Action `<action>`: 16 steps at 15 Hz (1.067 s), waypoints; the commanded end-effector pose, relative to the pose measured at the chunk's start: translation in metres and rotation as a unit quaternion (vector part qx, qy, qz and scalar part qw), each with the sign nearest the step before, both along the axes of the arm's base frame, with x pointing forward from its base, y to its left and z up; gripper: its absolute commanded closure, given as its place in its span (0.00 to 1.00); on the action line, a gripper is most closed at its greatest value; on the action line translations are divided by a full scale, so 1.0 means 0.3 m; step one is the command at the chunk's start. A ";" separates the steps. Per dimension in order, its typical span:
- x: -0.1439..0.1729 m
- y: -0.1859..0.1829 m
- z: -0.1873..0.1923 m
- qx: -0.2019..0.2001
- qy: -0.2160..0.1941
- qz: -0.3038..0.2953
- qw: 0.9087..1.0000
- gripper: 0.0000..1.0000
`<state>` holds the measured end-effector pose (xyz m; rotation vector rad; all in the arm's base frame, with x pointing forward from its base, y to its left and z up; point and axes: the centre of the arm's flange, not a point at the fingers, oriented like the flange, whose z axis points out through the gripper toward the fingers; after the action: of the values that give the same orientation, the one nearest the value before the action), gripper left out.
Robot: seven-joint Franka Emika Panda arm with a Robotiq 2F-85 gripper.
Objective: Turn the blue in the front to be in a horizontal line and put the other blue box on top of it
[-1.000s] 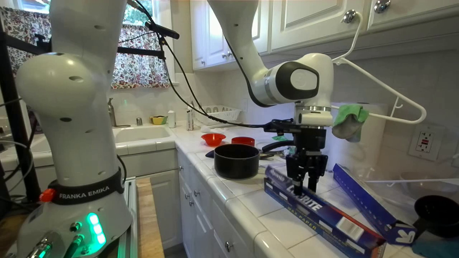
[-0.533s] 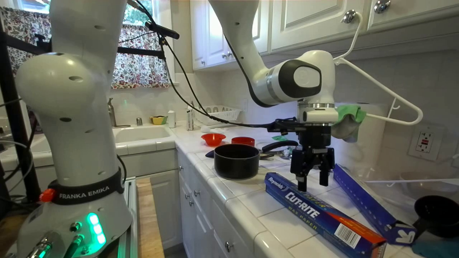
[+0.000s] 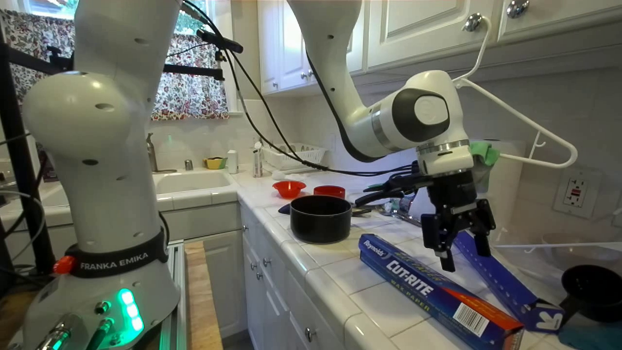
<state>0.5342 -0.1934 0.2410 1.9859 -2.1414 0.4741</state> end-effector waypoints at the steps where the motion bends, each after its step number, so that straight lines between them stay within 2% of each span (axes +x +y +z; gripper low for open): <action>1: 0.042 -0.026 -0.051 -0.004 -0.036 -0.046 0.998 0.00; 4: 0.062 -0.050 -0.056 0.004 -0.061 -0.052 0.997 0.00; 8: 0.090 -0.064 -0.055 0.009 -0.104 -0.024 0.994 0.00; 16: 0.112 -0.094 -0.109 0.093 -0.160 0.007 0.983 0.00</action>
<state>0.5605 -0.2068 0.2150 2.0789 -2.4057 0.6612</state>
